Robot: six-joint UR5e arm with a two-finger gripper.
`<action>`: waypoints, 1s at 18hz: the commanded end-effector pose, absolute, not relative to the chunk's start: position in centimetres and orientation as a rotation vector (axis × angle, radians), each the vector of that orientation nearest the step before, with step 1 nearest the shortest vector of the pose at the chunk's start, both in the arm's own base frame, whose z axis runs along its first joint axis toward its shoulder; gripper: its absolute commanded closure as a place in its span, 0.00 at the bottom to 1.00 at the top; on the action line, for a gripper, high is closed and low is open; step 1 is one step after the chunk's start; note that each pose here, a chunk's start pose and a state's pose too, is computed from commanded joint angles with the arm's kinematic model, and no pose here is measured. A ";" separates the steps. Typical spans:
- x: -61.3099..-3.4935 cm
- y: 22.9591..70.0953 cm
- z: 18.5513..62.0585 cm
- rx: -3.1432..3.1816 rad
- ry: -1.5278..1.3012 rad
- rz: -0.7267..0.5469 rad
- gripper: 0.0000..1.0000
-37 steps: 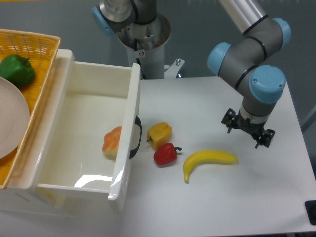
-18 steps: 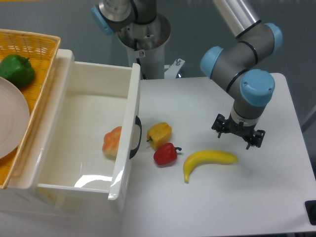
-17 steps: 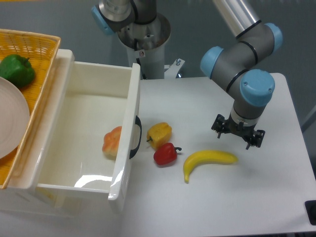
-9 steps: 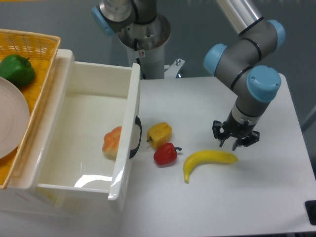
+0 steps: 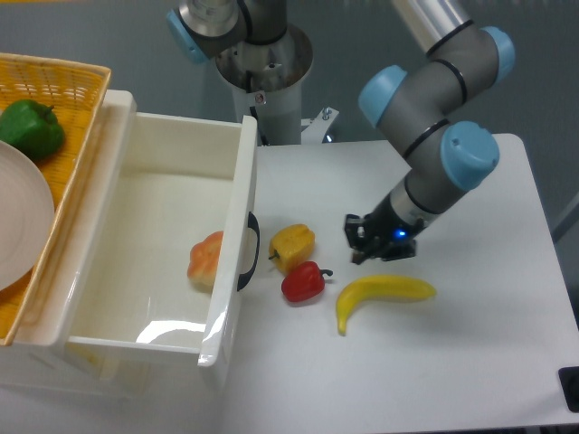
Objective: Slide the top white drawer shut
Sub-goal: 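Move the gripper toward the front panel of the open white drawer, then push the drawer front with the gripper, sliding the drawer into the cabinet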
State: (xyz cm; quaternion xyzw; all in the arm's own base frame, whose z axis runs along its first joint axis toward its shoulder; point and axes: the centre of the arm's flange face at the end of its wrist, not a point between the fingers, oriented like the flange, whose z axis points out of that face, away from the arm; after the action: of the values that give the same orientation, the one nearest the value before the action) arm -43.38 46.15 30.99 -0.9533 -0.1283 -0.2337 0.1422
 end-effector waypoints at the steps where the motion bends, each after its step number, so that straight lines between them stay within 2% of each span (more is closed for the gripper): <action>1: -43.0 46.6 31.1 -2.742 -0.380 -0.683 0.84; 10: -40.1 49.4 31.5 -2.688 -0.376 -0.760 0.84; 18: -38.6 50.5 33.0 -2.678 -0.381 -0.761 0.84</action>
State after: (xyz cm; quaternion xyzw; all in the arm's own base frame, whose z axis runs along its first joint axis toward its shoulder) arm -38.65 50.54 33.04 -0.9400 -0.1338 -0.2671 0.1651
